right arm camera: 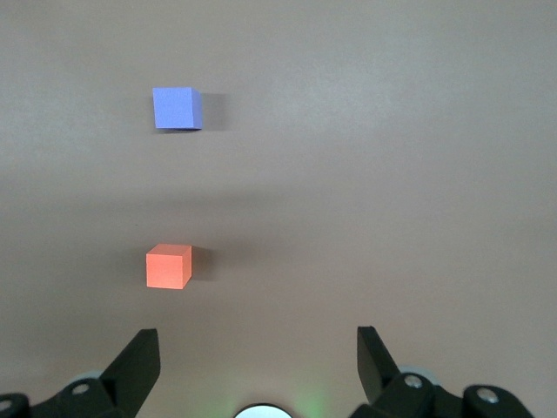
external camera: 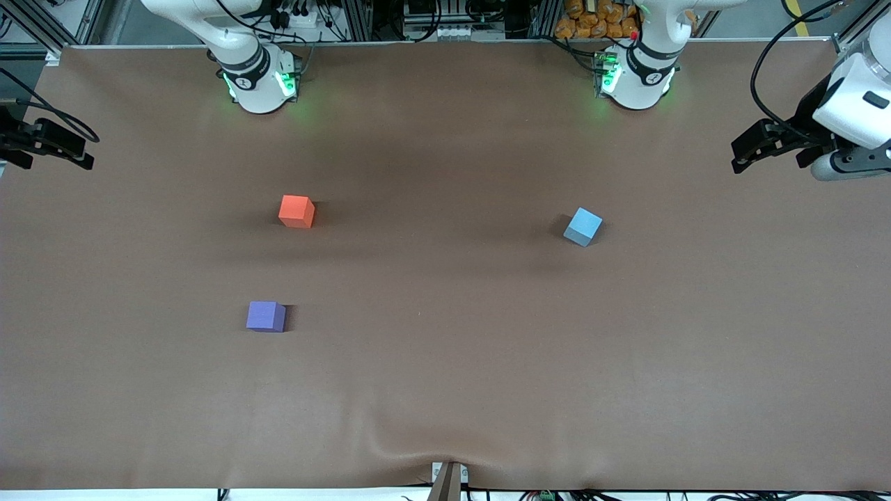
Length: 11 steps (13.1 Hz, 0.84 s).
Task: Place blue block between orange and purple blocks
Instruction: 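Move the left gripper toward the light blue cube, then lower the left gripper over the light blue cube and close it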
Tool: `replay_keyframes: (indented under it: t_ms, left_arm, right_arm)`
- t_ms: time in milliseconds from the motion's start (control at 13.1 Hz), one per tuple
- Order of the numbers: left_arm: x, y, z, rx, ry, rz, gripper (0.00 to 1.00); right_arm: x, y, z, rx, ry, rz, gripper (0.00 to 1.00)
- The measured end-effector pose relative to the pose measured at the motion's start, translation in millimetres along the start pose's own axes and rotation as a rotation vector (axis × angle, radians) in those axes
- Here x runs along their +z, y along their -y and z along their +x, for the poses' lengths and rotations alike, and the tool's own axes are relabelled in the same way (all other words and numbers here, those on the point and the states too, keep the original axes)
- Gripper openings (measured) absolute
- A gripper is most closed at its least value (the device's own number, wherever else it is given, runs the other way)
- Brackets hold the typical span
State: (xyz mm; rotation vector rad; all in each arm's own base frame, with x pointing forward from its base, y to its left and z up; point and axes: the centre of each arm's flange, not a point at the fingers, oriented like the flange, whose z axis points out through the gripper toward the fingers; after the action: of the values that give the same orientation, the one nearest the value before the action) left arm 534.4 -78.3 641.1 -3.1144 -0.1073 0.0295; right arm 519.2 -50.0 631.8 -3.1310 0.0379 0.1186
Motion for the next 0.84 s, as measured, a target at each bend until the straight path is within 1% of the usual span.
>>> replay_keyframes:
  t_ms: [228, 380, 609, 837]
  left_arm:
    - [15.3, -16.4, 6.6, 0.028, 0.028, 0.003, 1.0]
    - [32.8, -41.7, 6.4, 0.05, 0.054, 0.008, 1.0]
    - [70.1, -80.2, 3.1, 0.08, 0.06, 0.01, 1.0]
    - [116.7, -91.9, 1.0, 0.101, 0.069, 0.012, 1.0]
  right_arm:
    - [0.2, 1.3, -0.1, -0.002, 0.002, 0.0, 1.0]
    - [0.5, 1.7, -0.4, -0.003, 0.005, 0.0, 1.0]
    - [0.7, 2.3, -0.7, -0.004, 0.008, 0.0, 1.0]
    - [1.0, 2.5, -1.0, -0.005, 0.011, 0.0, 1.0]
